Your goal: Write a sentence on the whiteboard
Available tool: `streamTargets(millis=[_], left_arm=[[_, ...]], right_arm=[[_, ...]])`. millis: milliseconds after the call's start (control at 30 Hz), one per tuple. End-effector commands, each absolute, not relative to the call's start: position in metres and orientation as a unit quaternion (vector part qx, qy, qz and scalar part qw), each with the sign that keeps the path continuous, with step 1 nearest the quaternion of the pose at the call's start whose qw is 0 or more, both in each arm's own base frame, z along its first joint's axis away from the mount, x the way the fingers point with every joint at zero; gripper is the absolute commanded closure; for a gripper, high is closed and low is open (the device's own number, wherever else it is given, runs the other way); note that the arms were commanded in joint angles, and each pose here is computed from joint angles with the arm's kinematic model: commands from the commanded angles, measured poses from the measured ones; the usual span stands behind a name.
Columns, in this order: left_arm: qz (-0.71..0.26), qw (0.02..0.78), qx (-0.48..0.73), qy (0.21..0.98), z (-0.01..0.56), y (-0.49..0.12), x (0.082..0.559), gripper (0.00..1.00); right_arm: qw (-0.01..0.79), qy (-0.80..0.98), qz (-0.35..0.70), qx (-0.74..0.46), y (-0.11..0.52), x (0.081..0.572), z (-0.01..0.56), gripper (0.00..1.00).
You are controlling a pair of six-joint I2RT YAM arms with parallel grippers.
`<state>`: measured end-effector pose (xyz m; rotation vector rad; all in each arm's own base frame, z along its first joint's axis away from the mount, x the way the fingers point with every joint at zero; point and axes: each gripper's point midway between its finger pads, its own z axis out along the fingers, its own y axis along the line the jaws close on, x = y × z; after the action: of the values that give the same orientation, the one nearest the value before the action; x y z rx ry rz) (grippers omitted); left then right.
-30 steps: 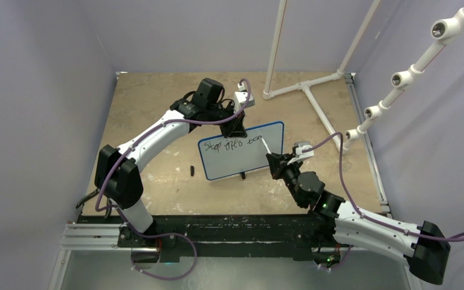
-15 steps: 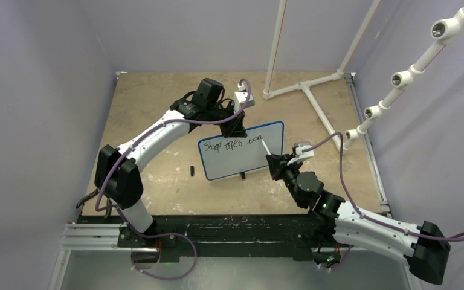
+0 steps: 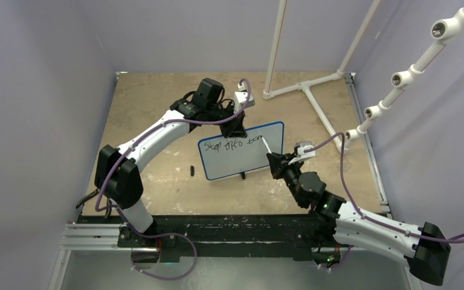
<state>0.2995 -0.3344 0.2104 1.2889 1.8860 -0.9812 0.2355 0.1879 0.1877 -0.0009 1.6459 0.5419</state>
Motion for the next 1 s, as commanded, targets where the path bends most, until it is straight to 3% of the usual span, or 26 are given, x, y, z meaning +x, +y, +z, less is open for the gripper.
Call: streamTargets(millis=[0, 967], left_arm=[[-0.376, 0.289, 0.499, 0.725, 0.197, -0.328, 0.283, 1.0], [-0.377, 0.29, 0.5, 0.724, 0.198, -0.328, 0.282, 1.0]], right_arm=[[0.674, 0.698, 0.239, 0.015, 0.183, 0.24, 0.211, 1.0], [0.657, 0.722, 0.212, 0.046, 0.171, 0.242, 0.192, 1.0]])
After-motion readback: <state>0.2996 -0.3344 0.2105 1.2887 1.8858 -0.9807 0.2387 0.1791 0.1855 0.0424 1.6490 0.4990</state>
